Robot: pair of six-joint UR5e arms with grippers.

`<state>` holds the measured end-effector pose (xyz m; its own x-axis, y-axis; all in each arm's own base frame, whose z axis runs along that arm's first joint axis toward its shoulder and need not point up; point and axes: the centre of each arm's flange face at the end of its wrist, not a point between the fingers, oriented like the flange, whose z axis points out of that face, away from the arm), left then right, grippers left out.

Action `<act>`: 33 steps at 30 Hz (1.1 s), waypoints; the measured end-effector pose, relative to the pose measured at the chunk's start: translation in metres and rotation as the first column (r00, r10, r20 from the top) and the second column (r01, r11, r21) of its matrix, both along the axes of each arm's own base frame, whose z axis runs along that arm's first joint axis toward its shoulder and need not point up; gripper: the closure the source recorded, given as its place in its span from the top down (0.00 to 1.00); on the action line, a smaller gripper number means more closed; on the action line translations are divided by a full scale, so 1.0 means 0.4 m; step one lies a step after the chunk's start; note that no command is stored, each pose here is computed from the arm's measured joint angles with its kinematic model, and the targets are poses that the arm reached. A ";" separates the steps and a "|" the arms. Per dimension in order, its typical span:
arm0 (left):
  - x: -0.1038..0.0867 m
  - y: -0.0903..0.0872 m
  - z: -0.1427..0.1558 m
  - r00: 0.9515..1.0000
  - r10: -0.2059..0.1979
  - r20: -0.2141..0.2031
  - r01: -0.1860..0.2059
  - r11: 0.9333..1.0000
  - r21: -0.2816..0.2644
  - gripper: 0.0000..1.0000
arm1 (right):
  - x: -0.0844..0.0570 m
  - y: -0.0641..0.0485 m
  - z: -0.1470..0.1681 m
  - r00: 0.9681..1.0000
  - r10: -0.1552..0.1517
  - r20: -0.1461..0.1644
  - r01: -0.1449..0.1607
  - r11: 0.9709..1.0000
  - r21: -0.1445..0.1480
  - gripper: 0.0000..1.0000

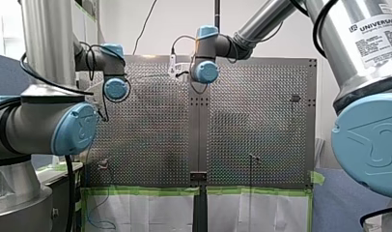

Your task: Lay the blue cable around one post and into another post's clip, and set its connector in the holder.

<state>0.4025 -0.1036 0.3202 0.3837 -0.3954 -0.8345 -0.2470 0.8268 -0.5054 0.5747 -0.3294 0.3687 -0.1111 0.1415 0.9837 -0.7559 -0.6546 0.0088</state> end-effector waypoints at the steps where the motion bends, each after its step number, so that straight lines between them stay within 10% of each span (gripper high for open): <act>1: 0.008 0.012 0.010 1.000 0.012 0.001 -0.012 1.000 -0.001 0.00 | 0.000 -0.001 0.003 1.000 0.000 0.000 0.000 1.000 0.000 0.00; 33: 0.159 0.114 0.294 0.988 0.027 0.150 -0.022 0.999 -0.036 0.00 | 0.026 -0.025 0.116 1.000 0.025 0.017 -0.025 0.999 -0.022 0.00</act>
<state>0.4660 -0.0582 0.4376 0.5142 -0.4114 -0.7525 -0.1859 0.8031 -0.5661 0.5851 -0.3393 0.4151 -0.1317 0.1600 0.9783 -0.7395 -0.6731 0.0106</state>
